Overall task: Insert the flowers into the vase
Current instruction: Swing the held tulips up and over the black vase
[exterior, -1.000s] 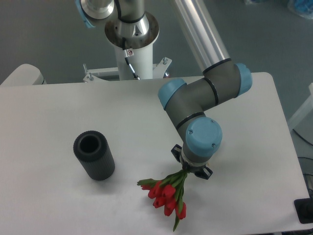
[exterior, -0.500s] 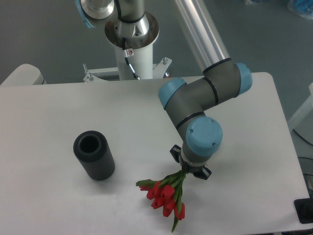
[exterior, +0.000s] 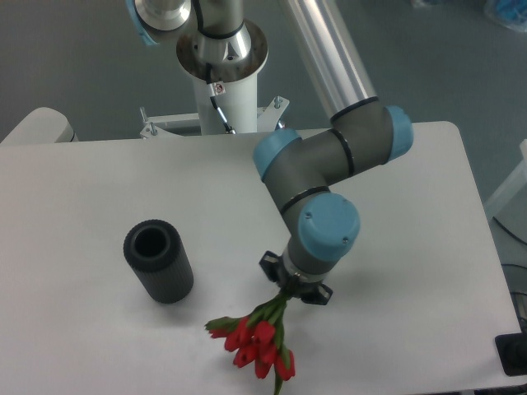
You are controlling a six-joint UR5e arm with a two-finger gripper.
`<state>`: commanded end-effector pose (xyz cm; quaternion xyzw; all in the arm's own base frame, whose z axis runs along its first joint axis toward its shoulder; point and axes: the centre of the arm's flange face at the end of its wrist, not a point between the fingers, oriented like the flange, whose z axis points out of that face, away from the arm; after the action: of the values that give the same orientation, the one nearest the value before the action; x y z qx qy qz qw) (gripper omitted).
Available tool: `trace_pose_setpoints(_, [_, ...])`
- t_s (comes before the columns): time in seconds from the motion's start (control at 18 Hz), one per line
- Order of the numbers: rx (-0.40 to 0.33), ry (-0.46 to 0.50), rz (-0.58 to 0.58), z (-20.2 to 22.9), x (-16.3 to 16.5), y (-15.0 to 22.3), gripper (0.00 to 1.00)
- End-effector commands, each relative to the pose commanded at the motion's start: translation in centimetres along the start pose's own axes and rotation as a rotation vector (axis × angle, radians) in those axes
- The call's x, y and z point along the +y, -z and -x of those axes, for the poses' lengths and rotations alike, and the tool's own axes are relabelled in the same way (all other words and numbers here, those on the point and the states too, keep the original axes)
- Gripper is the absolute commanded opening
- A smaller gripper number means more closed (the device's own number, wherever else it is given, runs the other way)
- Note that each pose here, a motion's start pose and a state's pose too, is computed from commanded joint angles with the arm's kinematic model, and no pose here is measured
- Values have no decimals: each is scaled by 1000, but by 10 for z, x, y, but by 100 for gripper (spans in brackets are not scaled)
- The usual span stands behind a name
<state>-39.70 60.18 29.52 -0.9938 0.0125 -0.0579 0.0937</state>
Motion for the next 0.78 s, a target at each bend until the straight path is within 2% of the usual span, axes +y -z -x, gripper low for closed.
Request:
trace_pose_setpoints(0.17, [-34, 5, -129, -19, -25, 23, 0])
trace_pose_setpoints(0.28, [-30, 7, -204, -26, -36, 36, 0])
trace_pose_setpoints(0.39, [7, 2, -274, -31, -44, 52, 0])
trace_pose_setpoints(0.56, [108, -13, -419, -35, -55, 79, 0])
trace_pose_setpoints(0.72, [128, -33, -520, -30, -64, 116, 0])
trace_pose_setpoints(0.78, [161, -42, -567, -32, -67, 126, 0])
